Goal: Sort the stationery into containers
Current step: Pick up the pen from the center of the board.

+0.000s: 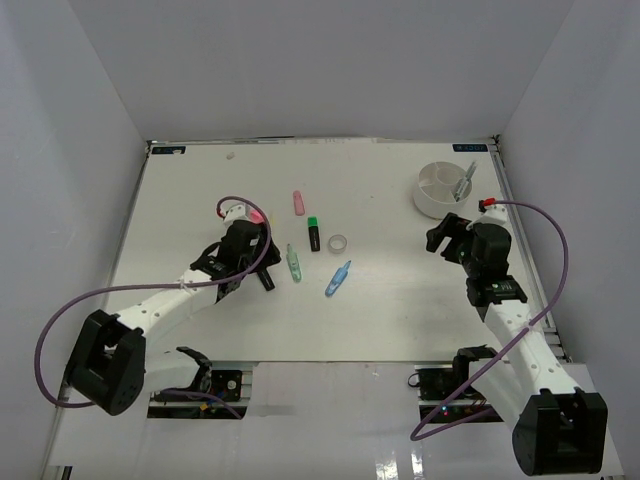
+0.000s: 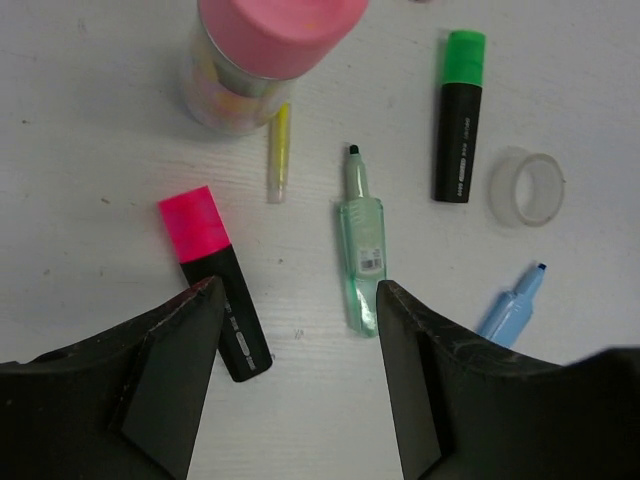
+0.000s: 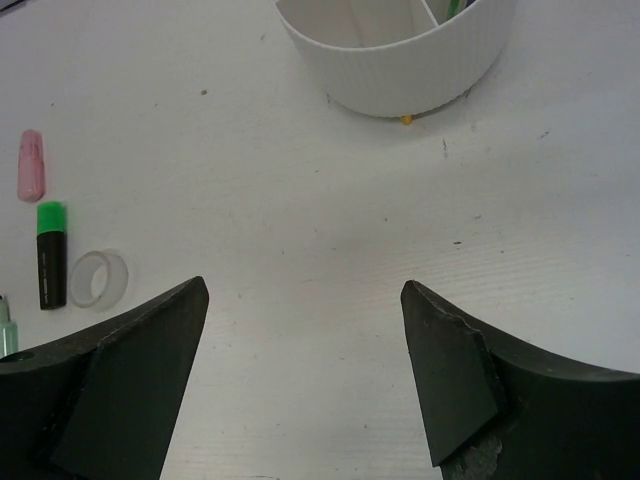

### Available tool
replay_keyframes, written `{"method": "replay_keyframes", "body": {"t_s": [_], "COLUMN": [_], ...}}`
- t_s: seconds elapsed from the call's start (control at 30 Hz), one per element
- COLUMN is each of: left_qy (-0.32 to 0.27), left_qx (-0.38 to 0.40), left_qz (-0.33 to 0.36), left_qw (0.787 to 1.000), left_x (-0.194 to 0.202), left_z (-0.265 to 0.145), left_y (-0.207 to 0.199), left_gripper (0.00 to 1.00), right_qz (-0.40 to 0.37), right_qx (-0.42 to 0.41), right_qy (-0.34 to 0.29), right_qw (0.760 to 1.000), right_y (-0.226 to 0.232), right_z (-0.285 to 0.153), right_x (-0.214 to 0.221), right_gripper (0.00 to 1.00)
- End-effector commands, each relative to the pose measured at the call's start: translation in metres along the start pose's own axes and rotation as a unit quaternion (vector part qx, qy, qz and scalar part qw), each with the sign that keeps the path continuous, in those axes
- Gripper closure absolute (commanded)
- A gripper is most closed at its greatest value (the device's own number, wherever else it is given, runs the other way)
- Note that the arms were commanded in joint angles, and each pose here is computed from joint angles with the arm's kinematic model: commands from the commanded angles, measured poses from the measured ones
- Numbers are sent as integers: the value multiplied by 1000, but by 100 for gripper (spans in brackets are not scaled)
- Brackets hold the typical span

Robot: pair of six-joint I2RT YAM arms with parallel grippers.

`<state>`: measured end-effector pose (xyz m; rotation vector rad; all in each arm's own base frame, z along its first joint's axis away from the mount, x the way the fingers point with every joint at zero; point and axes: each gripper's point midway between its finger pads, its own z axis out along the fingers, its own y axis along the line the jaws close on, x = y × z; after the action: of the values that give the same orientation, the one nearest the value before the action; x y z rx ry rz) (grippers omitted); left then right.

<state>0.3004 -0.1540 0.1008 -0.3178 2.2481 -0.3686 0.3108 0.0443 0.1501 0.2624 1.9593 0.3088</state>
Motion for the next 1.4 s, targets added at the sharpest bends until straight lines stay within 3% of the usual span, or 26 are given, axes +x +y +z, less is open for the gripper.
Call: {"method": "replay_keyframes", "body": {"t_s": [0.0,0.57,1.37], "left_qy": [-80,-67,-29], "left_qx": [5,-45,-101], "left_qz": [-7,52,64], "left_qw": [997,995,992], "left_x": [-30,-26,7], "left_z": [10,61,94], "left_y": [-8,-14,7], "left_gripper": [27,41,55], "right_qz": [-7,-12,-14], "right_qx": [-14,-18,-14], "right_qy": [-27,-25,-30], "right_qw": [1000,999,999], "right_y": [8,10,9], "right_z": [0,0,-1], "right_x": [-11,-9,-9], "right_gripper": [16,16,16]}}
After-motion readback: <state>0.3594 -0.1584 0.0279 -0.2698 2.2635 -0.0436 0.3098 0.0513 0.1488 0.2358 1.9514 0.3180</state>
